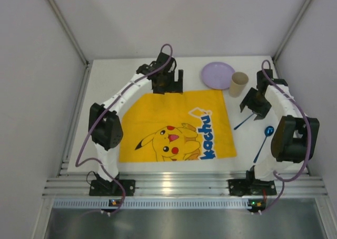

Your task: Set the dinner table for one person

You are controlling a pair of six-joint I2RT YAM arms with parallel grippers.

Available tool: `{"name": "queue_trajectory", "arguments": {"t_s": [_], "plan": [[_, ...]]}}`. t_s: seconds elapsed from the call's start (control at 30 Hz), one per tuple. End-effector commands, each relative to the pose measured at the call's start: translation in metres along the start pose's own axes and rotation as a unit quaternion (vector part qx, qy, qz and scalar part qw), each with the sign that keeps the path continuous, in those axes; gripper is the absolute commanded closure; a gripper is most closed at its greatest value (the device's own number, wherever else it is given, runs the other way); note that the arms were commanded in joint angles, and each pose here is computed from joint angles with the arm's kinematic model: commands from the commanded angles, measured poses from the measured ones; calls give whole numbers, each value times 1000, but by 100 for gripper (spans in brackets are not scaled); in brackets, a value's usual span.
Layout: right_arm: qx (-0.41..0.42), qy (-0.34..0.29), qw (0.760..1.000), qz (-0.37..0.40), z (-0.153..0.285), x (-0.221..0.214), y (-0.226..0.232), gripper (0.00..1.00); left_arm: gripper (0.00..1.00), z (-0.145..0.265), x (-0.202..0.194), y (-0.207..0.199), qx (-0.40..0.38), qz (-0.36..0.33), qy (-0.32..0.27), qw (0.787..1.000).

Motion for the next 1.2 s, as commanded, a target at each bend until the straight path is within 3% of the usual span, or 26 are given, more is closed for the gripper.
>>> {"name": "queue_trajectory", "arguments": {"t_s": [0.0, 0.23, 0.47, 0.57, 0.6, 0.77, 0.8, 0.97, 1.17], "plan": [[-9, -56, 998, -32, -8, 42, 5, 34, 2, 17, -16, 4, 0, -9, 9, 1000], [-40, -60, 996, -51, -52, 70, 2, 35, 2, 37, -45, 9, 4, 5, 27, 1000], [-49, -38, 996, -58, -95, 76, 3, 50, 2, 54, -66, 19, 30, 21, 31, 999], [-57, -30, 996, -65, -111, 77, -2, 60, 2, 63, -75, 26, 47, 24, 38, 998], [-57, -29, 996, -66, -116, 78, -2, 69, 2, 66, -79, 27, 51, 25, 42, 998], [-75, -18, 994, -72, -130, 69, -17, 94, 2, 78, -92, 36, 71, 30, 45, 996], [-67, -25, 995, -68, -129, 72, -16, 100, 2, 79, -93, 36, 72, 31, 45, 996], [-65, -55, 995, -57, -102, 84, -16, 100, 2, 74, -97, 29, 44, 23, 53, 997], [3, -95, 992, -86, -22, 89, 9, 100, 2, 65, -65, -20, -42, -47, 37, 997]]}}
Point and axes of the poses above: each gripper's point midway between its finger pads, its own z axis back along the fingers, its own y axis along the line the jaws close on, x = y × z, the point moved 2 cm from there along z, back along the fingers, and after that the axes turned 15 degrees about -z, right-handed, at the moved point
